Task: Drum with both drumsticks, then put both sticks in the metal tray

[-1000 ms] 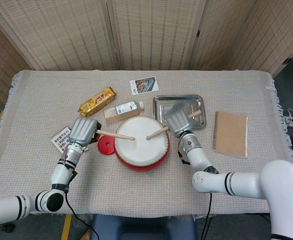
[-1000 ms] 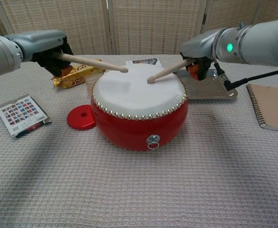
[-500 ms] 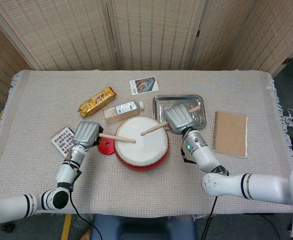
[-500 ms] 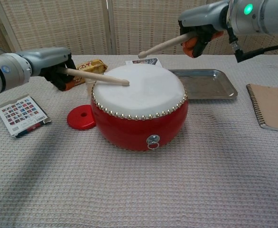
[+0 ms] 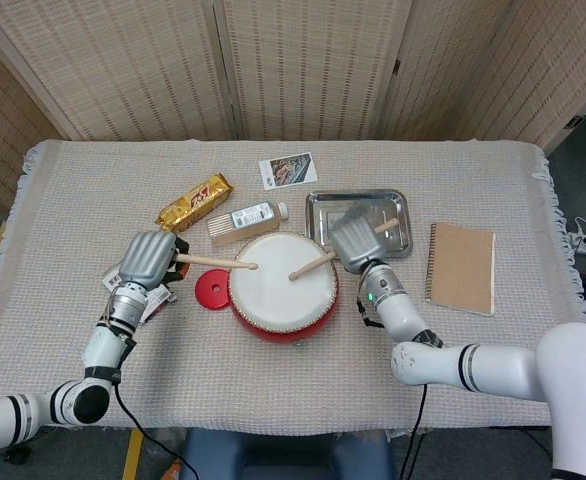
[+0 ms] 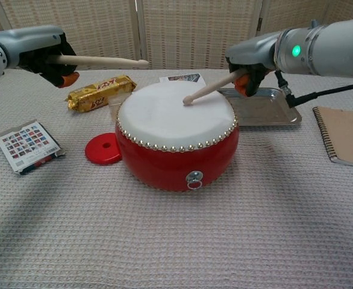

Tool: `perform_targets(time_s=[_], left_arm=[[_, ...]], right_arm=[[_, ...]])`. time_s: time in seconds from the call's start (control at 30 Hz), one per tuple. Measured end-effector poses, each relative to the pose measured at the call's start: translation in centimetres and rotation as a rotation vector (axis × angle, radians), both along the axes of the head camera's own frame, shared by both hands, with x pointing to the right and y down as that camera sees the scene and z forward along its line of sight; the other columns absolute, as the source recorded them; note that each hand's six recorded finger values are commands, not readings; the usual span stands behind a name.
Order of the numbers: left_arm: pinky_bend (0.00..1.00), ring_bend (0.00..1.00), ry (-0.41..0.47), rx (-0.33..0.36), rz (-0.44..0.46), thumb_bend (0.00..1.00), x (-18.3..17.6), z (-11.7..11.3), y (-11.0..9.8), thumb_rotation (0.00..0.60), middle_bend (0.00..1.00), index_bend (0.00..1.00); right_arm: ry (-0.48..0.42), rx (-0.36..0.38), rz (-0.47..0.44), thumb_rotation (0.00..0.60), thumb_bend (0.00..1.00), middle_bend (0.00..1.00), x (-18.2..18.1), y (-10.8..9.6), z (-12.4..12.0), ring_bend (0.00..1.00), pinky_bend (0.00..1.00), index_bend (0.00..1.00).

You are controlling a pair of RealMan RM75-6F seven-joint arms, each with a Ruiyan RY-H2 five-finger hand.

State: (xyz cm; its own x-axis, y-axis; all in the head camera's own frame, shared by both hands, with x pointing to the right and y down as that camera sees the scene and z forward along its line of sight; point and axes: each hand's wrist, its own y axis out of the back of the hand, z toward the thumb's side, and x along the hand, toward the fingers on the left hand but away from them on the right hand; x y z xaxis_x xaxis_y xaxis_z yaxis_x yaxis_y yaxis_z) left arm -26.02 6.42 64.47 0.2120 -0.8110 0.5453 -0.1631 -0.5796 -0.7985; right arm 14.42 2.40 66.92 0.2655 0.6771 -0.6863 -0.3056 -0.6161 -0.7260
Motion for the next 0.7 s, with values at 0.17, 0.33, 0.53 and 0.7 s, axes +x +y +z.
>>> perform_targets(time_s=[0.17, 0.33, 0.53, 0.7], left_arm=[[1.0, 1.0, 0.014, 0.006, -0.015, 0.75, -1.3, -0.5, 0.2, 0.6, 1.0, 0.94], [1.0, 1.0, 0.014, 0.008, -0.024, 0.75, -2.6, -0.7, 0.8, 0.6, 1.0, 0.94], [1.0, 1.0, 0.005, -0.005, -0.025, 0.75, -3.4, -0.5, 1.7, 0.6, 1.0, 0.94], [1.0, 1.0, -0.003, -0.009, -0.033, 0.75, -3.9, -0.5, 1.9, 0.6, 1.0, 0.94]], right_arm=[[-0.136, -0.021, 0.144, 0.6, 0.81, 1.0, 2.6, -1.7, -2.1, 0.92, 0.94, 1.0], [-0.162, -0.069, 0.241, 0.6, 0.81, 1.0, 5.9, -2.6, -1.2, 0.89, 0.94, 1.0], [-0.154, -0.114, 0.332, 0.6, 0.65, 1.0, 9.0, -3.7, 1.9, 0.83, 0.89, 1.0], [-0.126, -0.121, 0.348, 0.6, 0.51, 0.98, 9.9, -4.5, 4.7, 0.74, 0.84, 1.0]])
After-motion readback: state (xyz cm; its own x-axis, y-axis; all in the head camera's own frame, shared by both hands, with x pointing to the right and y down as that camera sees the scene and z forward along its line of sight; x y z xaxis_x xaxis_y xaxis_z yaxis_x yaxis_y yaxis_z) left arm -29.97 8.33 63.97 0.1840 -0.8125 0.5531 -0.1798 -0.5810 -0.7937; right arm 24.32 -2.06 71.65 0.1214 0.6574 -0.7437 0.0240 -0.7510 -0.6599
